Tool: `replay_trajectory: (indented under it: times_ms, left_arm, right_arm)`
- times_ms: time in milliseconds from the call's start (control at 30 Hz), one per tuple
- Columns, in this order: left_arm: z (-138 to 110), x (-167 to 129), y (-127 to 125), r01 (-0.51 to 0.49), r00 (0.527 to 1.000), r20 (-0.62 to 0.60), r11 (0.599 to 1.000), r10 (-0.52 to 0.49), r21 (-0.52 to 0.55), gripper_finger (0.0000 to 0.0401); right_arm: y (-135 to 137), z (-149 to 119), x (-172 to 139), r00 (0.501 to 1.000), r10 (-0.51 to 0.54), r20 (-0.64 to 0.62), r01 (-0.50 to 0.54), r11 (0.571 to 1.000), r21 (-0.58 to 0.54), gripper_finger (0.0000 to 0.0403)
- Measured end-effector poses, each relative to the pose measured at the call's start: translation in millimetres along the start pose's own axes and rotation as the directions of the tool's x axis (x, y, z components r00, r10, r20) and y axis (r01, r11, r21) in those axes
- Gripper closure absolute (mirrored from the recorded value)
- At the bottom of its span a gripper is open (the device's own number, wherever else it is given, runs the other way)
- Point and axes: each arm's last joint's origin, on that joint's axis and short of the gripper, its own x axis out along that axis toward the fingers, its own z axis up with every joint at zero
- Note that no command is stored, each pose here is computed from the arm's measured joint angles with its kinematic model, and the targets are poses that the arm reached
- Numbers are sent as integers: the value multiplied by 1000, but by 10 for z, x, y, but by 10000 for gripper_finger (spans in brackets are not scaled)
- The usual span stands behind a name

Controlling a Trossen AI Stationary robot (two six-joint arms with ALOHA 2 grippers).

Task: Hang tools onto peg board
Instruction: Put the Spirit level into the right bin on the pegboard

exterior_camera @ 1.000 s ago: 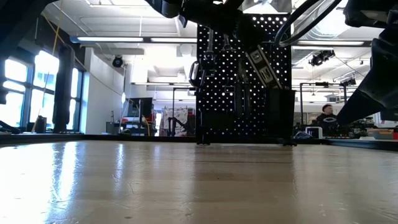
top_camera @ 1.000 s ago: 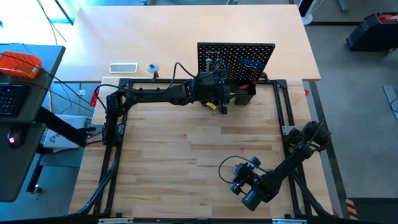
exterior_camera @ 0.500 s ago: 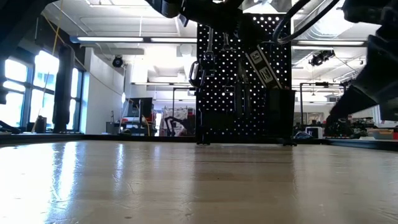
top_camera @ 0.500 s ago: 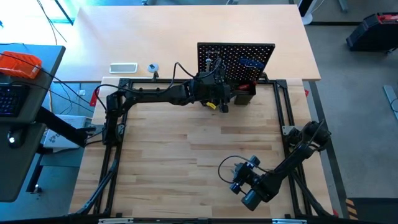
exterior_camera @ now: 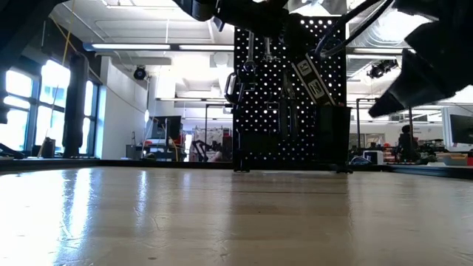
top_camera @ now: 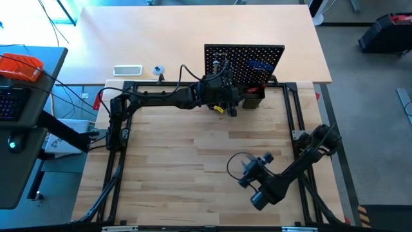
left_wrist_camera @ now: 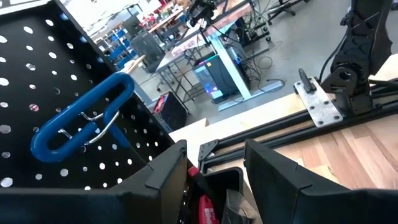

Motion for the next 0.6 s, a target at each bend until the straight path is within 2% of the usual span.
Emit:
replay_trajectory:
  times_ms: [333, 600]
  left_arm:
    - [26, -4, -38, 12, 1000, 8, 999, -13, 29, 247]
    - [136, -77, -22, 6, 1000, 30, 999, -7, 48, 247]
  right_arm:
    - [-268, 244, -135, 975, -170, 141, 178, 983, -49, 263]
    - [-305, 351, -53, 966, -196, 171, 207, 977, -50, 263]
